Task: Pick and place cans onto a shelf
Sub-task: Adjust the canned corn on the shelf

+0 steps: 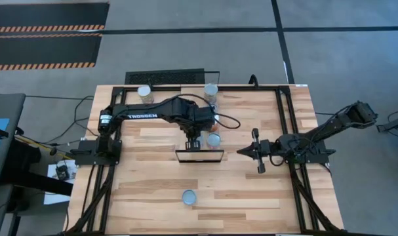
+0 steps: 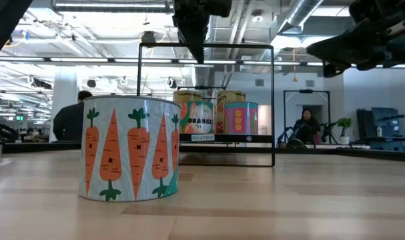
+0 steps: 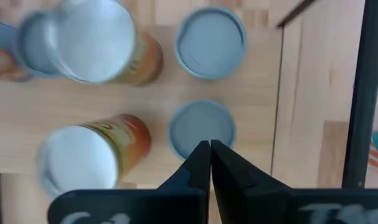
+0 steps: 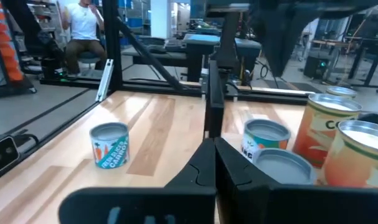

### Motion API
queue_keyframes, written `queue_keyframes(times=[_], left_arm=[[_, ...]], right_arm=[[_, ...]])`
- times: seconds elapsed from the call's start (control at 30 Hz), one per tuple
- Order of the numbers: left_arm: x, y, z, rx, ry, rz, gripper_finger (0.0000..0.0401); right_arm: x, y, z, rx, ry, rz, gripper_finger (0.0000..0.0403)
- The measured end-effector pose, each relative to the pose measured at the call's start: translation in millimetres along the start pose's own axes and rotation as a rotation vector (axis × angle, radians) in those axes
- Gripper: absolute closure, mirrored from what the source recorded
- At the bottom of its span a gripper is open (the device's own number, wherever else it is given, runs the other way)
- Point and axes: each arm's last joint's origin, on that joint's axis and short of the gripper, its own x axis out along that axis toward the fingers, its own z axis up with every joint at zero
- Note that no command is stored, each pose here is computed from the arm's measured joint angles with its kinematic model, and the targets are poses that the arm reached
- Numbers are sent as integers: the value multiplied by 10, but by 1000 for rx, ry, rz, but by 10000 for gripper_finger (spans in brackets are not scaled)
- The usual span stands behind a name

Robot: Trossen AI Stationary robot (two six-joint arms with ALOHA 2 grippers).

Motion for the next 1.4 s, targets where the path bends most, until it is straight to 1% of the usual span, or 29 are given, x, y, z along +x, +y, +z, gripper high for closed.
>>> queue_keyframes(times=[0.1, 0.23, 0.3, 0.37, 0.47, 0.53, 0.6, 0.63, 0.77, 0.9, 1.0, 1.1, 1.3, 1.4], left_arm=[[-39, -37, 21, 4, -78, 14, 401], [-5, -92, -45, 0, -197, 18, 401], [12, -88, -130, -10, -241, 37, 401], [-35, -68, -209, -29, -310, 62, 401], [-92, 54, -390, -75, -351, 121, 401], [-73, 188, -487, -115, -365, 157, 401], [-7, 328, -576, -145, -361, 176, 401], [16, 402, -593, -153, -380, 179, 401], [174, 664, -710, -134, -345, 192, 401], [243, 838, -757, -104, -371, 141, 401], [244, 899, -776, -91, -370, 127, 401], [251, 926, -792, -75, -369, 88, 401], [375, 924, -801, -31, -310, 66, 401], [471, 923, -781, -18, -290, 54, 401]], right_arm=[[-14, 55, 2, 0, 0, -6, 394], [-35, 120, 6, 0, -2, -9, 394], [-44, 149, 9, 1, -4, -7, 394], [-54, 175, 10, 3, -4, -8, 394], [-66, 203, 17, 8, -10, -16, 394], [-69, 207, 20, 11, -12, -28, 394], [-70, 202, 19, 12, -11, -49, 394], [-70, 200, 18, 16, -10, -56, 394], [-58, 175, 26, 39, -12, -74, 394], [-50, 148, 26, 39, -12, -98, 394], [-31, 120, 47, 37, -13, -129, 394], [0, 106, 112, 12, -29, -144, 394], [76, 76, 288, -121, -65, -177, 394], [116, 43, 346, -167, -54, -202, 394]])
